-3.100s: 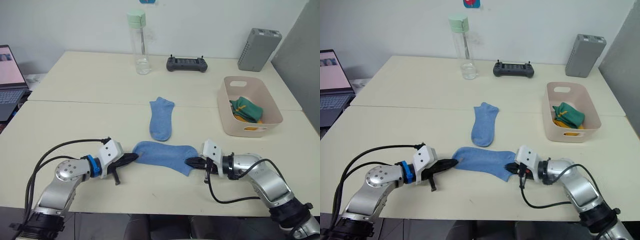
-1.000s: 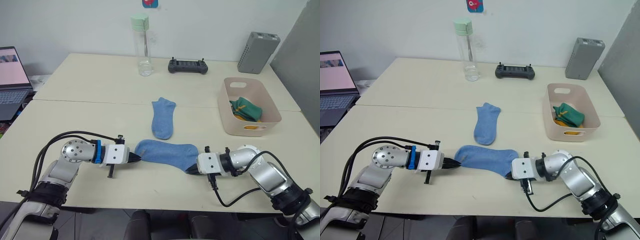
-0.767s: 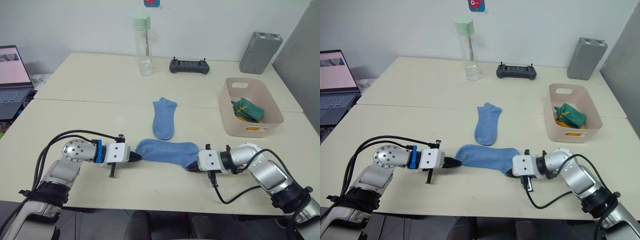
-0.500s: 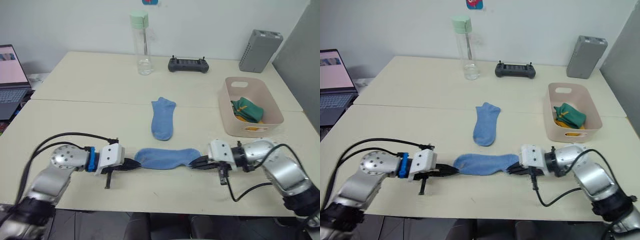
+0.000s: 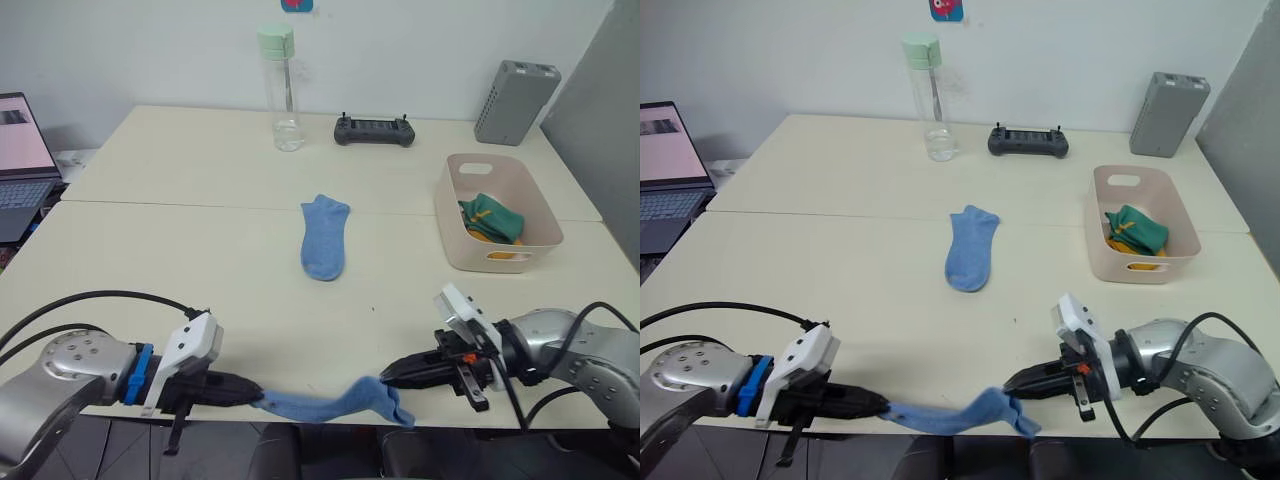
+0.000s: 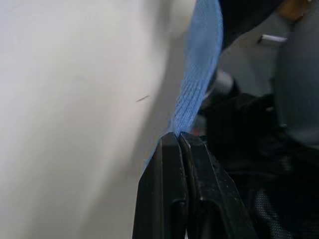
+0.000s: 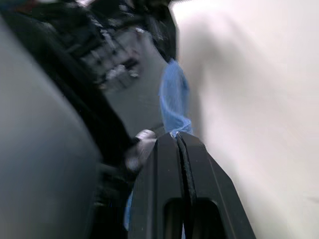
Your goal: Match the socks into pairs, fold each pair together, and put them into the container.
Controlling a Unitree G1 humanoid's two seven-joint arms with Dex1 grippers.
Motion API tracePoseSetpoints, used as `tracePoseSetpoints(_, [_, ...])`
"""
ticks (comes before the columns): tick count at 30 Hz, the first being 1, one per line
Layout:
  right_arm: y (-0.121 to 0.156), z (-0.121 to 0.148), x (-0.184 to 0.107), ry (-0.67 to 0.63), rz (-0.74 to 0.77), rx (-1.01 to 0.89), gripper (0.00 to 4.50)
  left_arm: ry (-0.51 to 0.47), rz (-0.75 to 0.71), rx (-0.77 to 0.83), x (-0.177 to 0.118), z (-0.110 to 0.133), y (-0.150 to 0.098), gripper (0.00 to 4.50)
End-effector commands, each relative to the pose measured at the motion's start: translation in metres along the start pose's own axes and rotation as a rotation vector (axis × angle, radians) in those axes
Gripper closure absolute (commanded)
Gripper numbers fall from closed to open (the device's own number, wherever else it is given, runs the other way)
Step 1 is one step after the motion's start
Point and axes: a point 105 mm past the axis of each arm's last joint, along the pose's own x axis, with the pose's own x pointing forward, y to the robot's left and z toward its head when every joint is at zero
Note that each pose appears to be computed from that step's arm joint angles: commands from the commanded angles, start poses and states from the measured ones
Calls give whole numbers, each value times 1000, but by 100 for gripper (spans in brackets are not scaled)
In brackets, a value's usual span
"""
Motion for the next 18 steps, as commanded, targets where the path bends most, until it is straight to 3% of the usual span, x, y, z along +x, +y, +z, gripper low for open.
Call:
tracePoseSetpoints(1, [-22, 4, -4, -12, -93, -84, 448, 28, 53, 80, 3, 2, 17, 450])
tracePoseSetpoints(12, [-65, -7, -11, 30, -250, -176, 448, 83, 115, 185, 16, 8, 60, 450])
tracePoseSetpoints(18, [-71, -7, -10, 35, -259, -177, 448, 85, 155, 268, 21, 18, 80, 450])
